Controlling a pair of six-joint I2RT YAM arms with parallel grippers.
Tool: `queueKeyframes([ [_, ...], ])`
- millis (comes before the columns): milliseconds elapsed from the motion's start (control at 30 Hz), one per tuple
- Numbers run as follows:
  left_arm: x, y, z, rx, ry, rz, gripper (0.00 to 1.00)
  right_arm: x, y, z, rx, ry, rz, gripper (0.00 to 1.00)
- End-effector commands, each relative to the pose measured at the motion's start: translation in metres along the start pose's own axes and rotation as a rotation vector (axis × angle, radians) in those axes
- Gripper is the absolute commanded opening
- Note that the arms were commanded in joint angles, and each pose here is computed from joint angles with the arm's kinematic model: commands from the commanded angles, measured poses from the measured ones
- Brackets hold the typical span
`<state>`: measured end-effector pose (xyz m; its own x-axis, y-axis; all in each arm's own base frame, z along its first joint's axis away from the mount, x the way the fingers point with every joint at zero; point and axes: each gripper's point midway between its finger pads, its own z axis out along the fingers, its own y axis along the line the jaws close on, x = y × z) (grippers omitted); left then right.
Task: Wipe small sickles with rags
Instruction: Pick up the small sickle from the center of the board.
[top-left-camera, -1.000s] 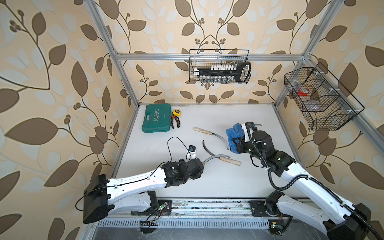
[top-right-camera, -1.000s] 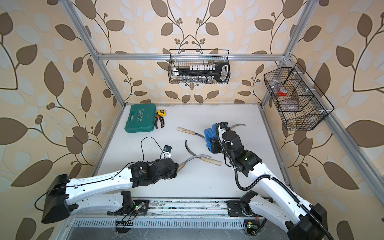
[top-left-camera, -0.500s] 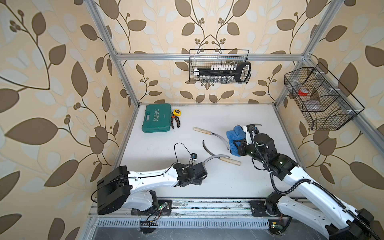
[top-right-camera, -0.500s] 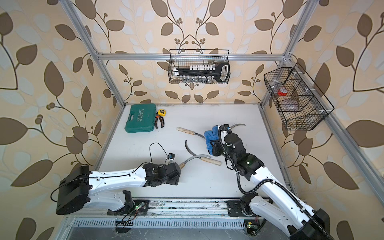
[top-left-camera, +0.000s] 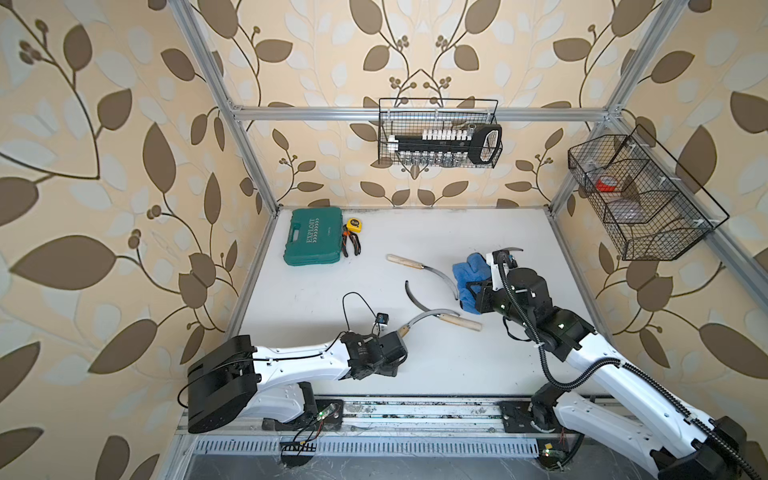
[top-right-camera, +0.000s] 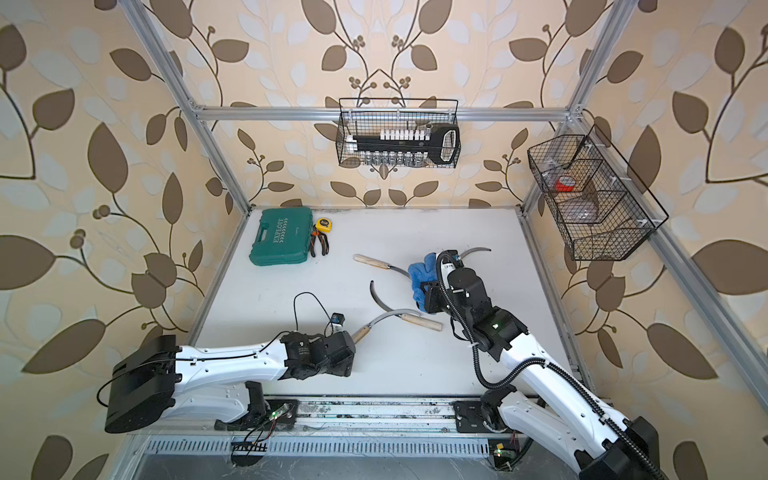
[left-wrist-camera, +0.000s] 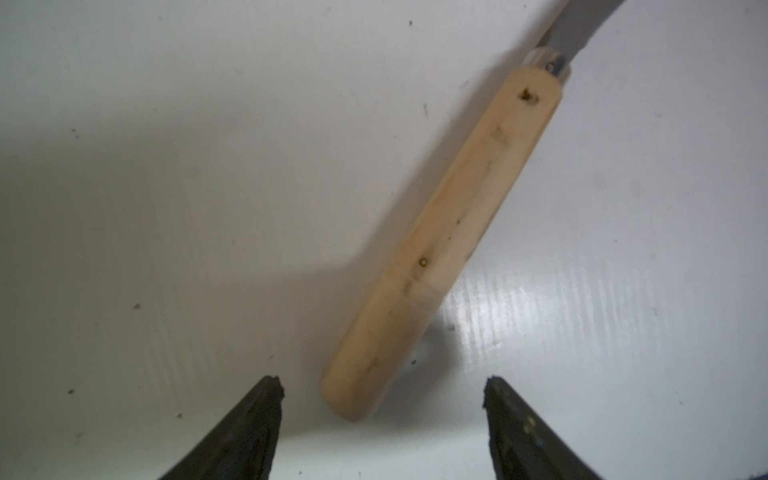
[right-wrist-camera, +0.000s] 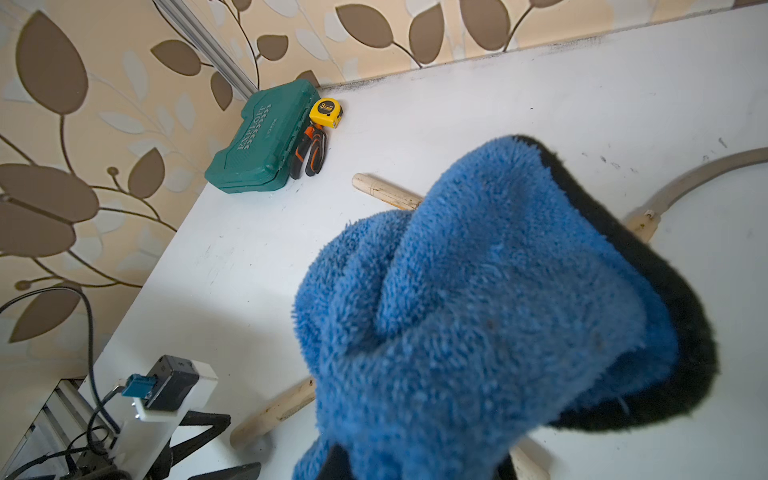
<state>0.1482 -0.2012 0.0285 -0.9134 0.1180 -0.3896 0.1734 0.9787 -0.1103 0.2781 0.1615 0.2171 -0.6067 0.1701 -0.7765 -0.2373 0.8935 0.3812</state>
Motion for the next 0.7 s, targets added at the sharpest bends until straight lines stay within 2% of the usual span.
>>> queueKeyframes([
  [0, -0.003, -0.012, 0.001, 0.026, 0.011, 0.039, 0.72, 0.003, -0.002, 0.000, -0.003, 0.000, 0.012, 0.00],
  [67, -0.002, -0.015, 0.004, 0.030, 0.027, 0.044, 0.67, 0.003, -0.001, -0.001, -0.003, 0.000, 0.013, 0.00],
  [200, 0.002, -0.015, 0.009, 0.018, 0.051, 0.049, 0.63, 0.004, -0.001, 0.000, -0.006, 0.007, 0.015, 0.00],
  [433, 0.005, -0.022, 0.015, 0.046, 0.068, 0.065, 0.40, 0.007, -0.001, 0.001, -0.006, 0.013, 0.016, 0.00],
  [667, 0.007, -0.022, 0.019, 0.031, 0.083, 0.074, 0.36, 0.006, -0.001, -0.001, -0.010, 0.010, 0.018, 0.00],
])
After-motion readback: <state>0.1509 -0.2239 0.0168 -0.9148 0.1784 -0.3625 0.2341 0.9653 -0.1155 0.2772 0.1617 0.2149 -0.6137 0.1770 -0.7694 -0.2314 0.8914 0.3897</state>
